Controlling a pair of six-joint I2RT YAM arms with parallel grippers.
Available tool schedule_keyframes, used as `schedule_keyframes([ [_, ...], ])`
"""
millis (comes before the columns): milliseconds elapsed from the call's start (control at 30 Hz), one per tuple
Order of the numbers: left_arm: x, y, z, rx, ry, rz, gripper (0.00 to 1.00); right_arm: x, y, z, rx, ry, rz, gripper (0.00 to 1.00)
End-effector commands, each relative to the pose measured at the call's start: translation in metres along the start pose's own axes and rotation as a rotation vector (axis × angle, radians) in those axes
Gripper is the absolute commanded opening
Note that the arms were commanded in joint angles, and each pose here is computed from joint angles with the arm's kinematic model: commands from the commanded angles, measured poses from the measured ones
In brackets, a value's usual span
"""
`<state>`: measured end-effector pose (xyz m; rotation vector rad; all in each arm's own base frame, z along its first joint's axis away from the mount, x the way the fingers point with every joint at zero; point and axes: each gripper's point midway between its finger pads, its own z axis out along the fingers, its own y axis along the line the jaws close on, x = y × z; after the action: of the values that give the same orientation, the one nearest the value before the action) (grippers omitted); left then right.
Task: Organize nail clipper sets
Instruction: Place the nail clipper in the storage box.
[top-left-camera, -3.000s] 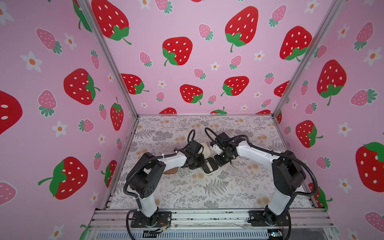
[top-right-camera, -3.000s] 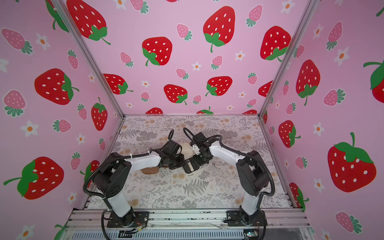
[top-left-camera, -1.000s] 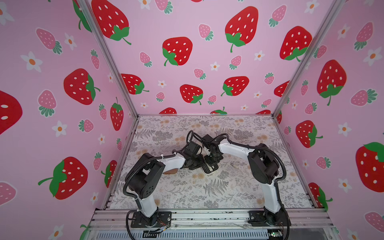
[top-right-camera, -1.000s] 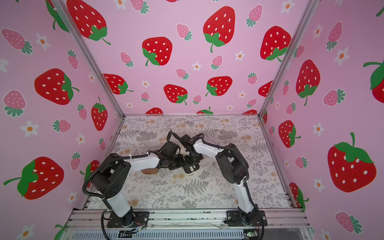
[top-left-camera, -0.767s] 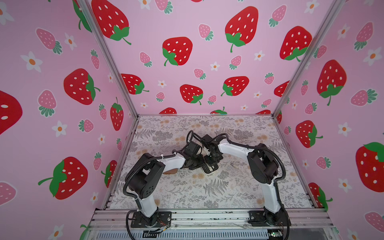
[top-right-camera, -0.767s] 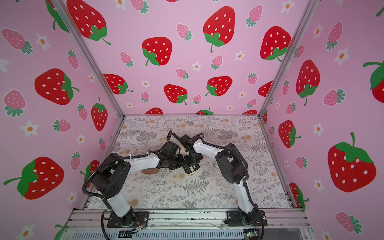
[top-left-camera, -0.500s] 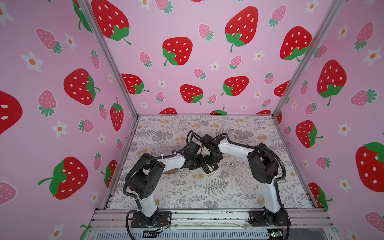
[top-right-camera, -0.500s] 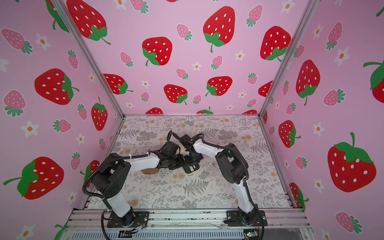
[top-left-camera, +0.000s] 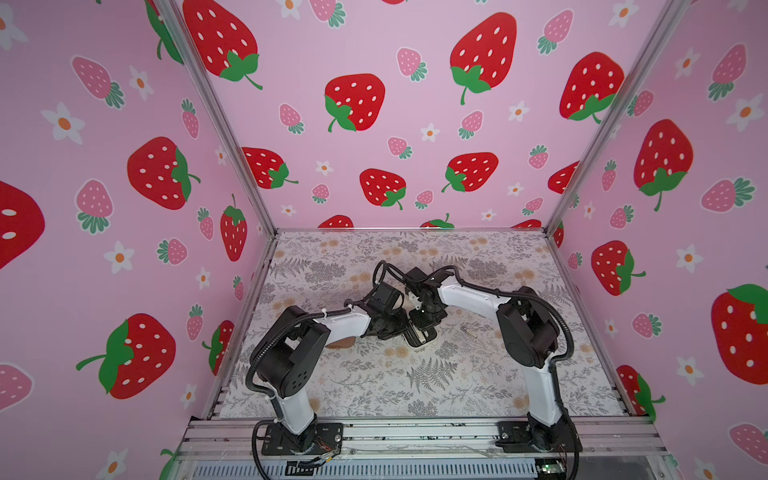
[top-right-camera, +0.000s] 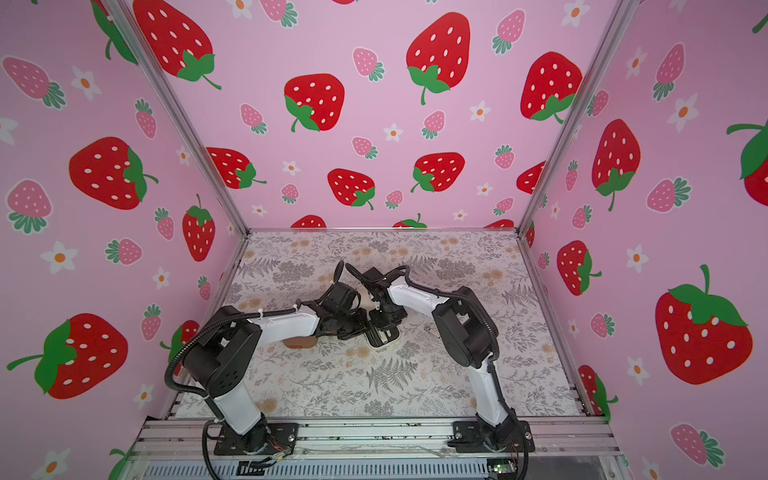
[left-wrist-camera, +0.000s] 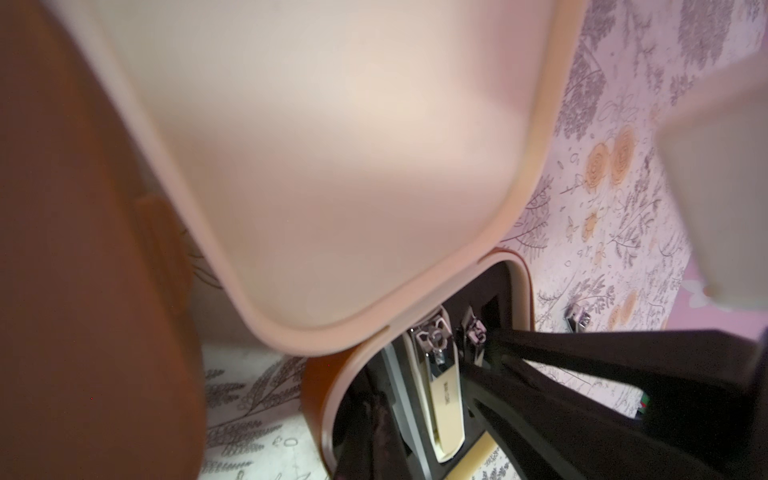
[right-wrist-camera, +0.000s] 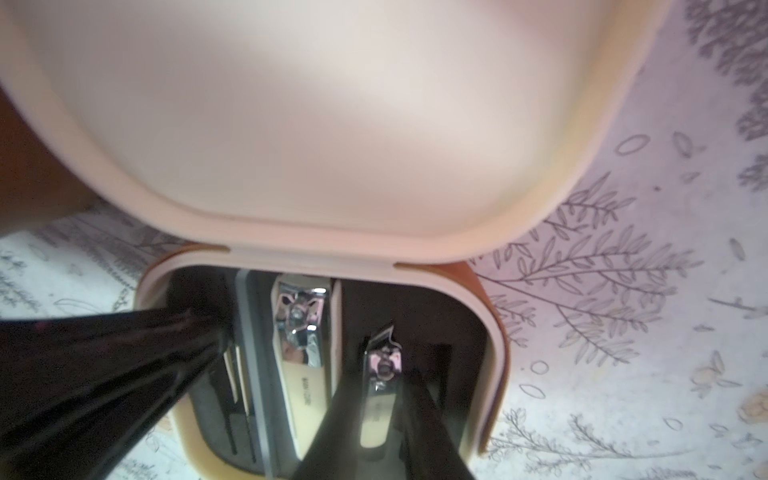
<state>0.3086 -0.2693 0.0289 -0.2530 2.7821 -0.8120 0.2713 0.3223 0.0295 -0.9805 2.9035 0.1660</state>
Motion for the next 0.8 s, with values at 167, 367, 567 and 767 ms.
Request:
schedule_keyframes([
  [167, 0.007, 0.014, 0.007, -0.05, 0.037, -0.023, 0.0, -0.012, 0.007, -0.042, -0.036, -0.084, -0.008, 0.25],
  [367, 0.008, 0.014, 0.007, -0.047, 0.039, -0.023, 0.0, -0.01, 0.007, -0.037, -0.037, -0.071, -0.008, 0.19],
  [567, 0.008, 0.014, 0.008, -0.046, 0.042, -0.023, 0.0, -0.006, 0.007, -0.017, -0.041, -0.027, -0.006, 0.1],
  [767, 0.008, 0.014, 0.008, -0.046, 0.044, -0.024, 0.0, 0.001, 0.006, 0.006, -0.046, 0.021, 0.009, 0.05],
])
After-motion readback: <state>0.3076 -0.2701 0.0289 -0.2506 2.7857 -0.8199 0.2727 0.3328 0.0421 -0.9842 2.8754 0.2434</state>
